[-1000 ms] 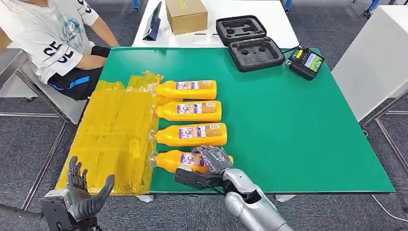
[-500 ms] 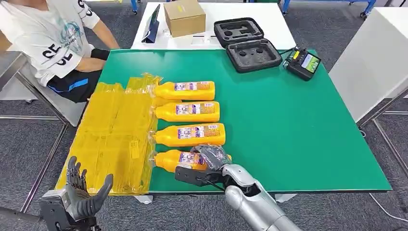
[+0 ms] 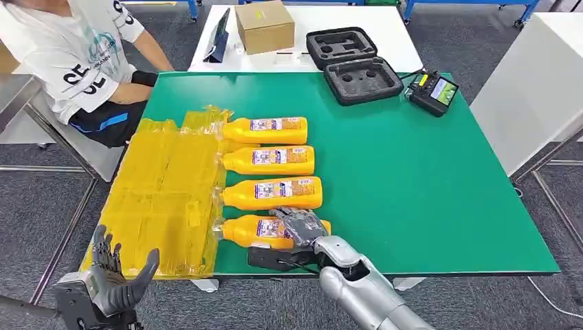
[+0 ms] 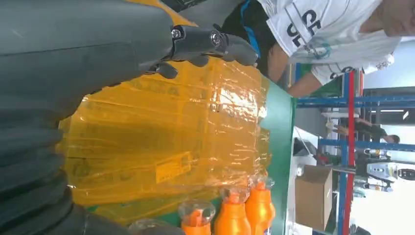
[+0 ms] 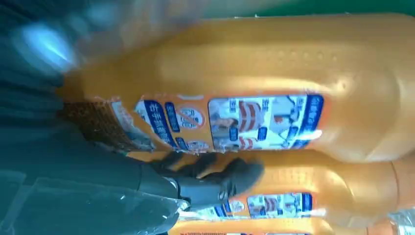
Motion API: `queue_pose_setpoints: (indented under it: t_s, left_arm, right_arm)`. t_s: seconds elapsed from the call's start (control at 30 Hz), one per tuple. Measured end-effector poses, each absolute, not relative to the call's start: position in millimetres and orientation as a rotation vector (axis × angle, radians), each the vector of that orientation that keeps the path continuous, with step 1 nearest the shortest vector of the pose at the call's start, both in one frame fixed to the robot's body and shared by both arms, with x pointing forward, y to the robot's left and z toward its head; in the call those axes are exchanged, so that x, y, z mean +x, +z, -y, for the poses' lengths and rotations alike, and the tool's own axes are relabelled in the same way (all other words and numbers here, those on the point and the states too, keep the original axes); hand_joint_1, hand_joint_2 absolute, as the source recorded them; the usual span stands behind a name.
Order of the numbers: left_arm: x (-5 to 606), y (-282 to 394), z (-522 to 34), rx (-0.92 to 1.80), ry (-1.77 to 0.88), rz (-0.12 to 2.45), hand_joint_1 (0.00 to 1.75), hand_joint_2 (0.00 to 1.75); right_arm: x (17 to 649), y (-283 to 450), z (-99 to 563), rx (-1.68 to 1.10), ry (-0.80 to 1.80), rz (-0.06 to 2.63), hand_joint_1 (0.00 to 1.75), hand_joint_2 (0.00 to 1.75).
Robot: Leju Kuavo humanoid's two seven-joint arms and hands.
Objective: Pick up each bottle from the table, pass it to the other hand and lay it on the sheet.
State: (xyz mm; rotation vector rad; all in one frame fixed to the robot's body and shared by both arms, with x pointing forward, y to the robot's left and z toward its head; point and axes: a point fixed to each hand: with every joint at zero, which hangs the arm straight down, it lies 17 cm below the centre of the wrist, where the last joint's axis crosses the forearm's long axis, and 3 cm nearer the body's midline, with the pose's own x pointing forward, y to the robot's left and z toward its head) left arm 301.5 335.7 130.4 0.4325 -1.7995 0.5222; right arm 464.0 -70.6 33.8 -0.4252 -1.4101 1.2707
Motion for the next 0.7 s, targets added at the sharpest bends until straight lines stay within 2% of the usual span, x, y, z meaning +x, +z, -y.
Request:
queue_pose_setpoints:
  t_s: [0.37, 0.4, 0.43, 0.47, 0.7]
  left_arm:
    - [301.1, 130.3, -336.2, 0.436, 0.523, 1.799, 0.0, 1.75]
    - [301.1, 130.2, -336.2, 0.436, 0.523, 1.799, 0.0, 1.75]
    - [300.9, 130.1, -336.2, 0.436, 0.523, 1.799, 0.0, 1.75]
    - [300.6, 129.8, -336.4, 0.437, 0.523, 1.798, 0.0, 1.75]
    - [296.0, 125.5, -337.7, 0.44, 0.531, 1.784, 0.0, 1.75]
  right_arm:
    - [466.9, 32.7, 70.3, -0.43, 1.288, 1.402, 0.02, 1.75]
    - [466.8, 32.2, 70.4, -0.43, 1.289, 1.4, 0.16, 1.75]
    - [466.7, 31.6, 70.7, -0.43, 1.289, 1.399, 1.48, 1.75]
    - [466.6, 31.0, 70.8, -0.43, 1.29, 1.397, 1.71, 1.75]
    - [466.0, 30.8, 68.6, -0.41, 1.293, 1.413, 1.75, 1.75]
